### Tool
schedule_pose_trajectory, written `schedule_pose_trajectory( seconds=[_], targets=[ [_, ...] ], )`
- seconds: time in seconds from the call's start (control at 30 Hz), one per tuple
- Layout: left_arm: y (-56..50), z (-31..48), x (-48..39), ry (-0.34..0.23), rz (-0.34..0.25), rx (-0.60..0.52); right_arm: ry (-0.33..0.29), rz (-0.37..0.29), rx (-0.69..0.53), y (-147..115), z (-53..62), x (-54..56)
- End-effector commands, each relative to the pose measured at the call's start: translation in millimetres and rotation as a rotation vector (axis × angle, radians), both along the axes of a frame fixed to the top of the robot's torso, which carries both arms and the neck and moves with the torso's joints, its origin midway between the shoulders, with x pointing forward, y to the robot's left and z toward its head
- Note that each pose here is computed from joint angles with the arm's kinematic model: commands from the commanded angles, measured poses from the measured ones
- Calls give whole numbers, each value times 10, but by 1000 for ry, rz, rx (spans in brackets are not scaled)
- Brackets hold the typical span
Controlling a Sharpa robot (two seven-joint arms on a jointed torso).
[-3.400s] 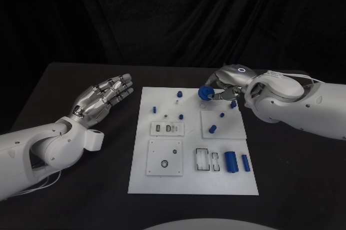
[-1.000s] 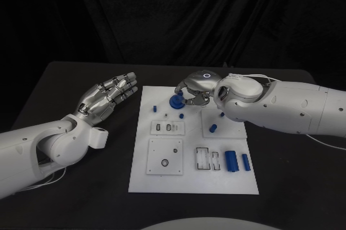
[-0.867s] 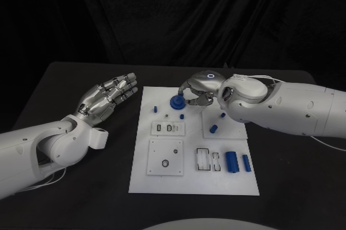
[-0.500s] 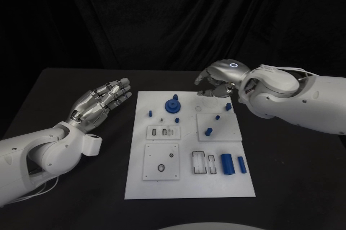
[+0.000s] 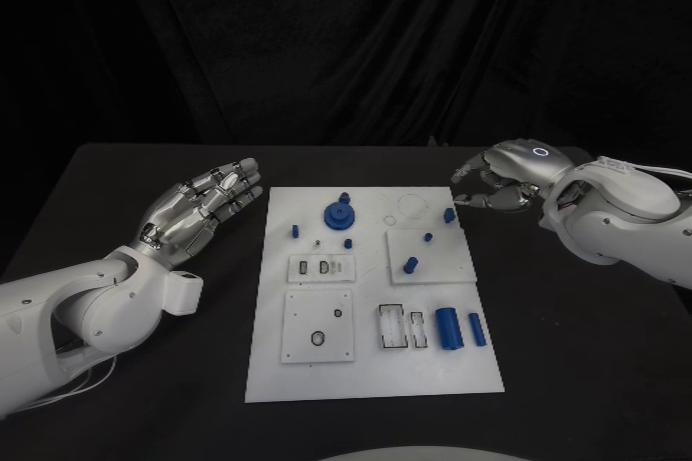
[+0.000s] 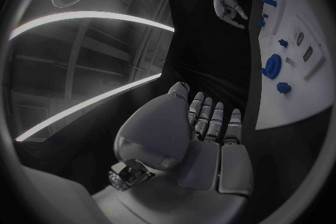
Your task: Assemble the parts on the task board
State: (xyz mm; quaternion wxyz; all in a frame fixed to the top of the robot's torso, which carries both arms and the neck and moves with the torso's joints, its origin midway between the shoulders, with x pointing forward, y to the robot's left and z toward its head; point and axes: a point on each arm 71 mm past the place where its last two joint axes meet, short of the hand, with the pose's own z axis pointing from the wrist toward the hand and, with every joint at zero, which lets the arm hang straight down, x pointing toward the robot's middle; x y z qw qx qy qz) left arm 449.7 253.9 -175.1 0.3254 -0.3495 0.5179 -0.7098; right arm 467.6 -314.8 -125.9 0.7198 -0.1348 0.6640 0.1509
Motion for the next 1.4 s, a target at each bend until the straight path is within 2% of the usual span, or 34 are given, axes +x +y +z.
schedule_pose_trajectory(
  seconds=[0.03,0.3,0.87,1.4],
  targets=[
    [-5,32,-8,-34,-1,-32,-74,0,39,-59,25,-13],
    [-8,28,-7,-33,-4,-32,-52,-29,27,-158,-73,-6],
    [-6,23,-5,-29,-7,-32,34,-46,-6,-123,-301,33],
    [17,20,-7,-27,-4,-30,57,-36,-12,-66,-411,54]
  ],
)
